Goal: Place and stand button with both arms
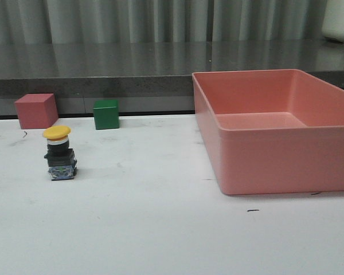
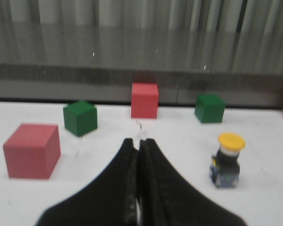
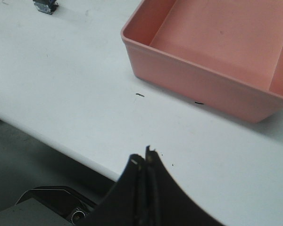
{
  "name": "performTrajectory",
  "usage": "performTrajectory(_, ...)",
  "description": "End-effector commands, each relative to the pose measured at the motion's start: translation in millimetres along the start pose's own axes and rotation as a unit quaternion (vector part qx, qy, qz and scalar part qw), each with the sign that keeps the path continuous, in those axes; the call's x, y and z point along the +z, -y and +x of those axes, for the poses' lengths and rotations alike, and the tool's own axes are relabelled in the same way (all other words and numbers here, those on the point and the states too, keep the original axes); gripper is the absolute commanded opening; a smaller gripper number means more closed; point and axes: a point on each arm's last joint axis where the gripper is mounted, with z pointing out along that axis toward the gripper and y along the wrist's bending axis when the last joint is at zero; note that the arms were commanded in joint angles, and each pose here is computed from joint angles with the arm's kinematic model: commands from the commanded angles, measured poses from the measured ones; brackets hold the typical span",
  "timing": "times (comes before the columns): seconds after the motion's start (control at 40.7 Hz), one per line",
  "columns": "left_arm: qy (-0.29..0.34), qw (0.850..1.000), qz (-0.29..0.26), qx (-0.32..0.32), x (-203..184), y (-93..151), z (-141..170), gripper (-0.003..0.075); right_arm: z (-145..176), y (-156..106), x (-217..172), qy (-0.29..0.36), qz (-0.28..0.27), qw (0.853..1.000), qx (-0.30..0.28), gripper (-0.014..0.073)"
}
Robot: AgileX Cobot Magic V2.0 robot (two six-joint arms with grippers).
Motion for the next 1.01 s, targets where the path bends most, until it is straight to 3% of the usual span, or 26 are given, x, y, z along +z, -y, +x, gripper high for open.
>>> performTrajectory(0.0,0.069,0.998,0.003,-0.012,-2.4,0.2,-9.4,-0.0020,-10.9,0.3,-5.4,0.040,0.004,0.999,-0.002,-0.0069)
performTrajectory(0.909,0.078,0.997,0.003,-0.012,-3.0,0.2,-10.8,-0.0020,-10.8,0.3,-5.4,0.040,0.004,0.999,-0.002,-0.0069)
performTrajectory(0.983,0.078,0.997,0.003,-0.012,-3.0,0.2,-10.8,-0.0020,-6.5,2.5,-8.8,0.062,0.019,0.998,-0.013,-0.0069)
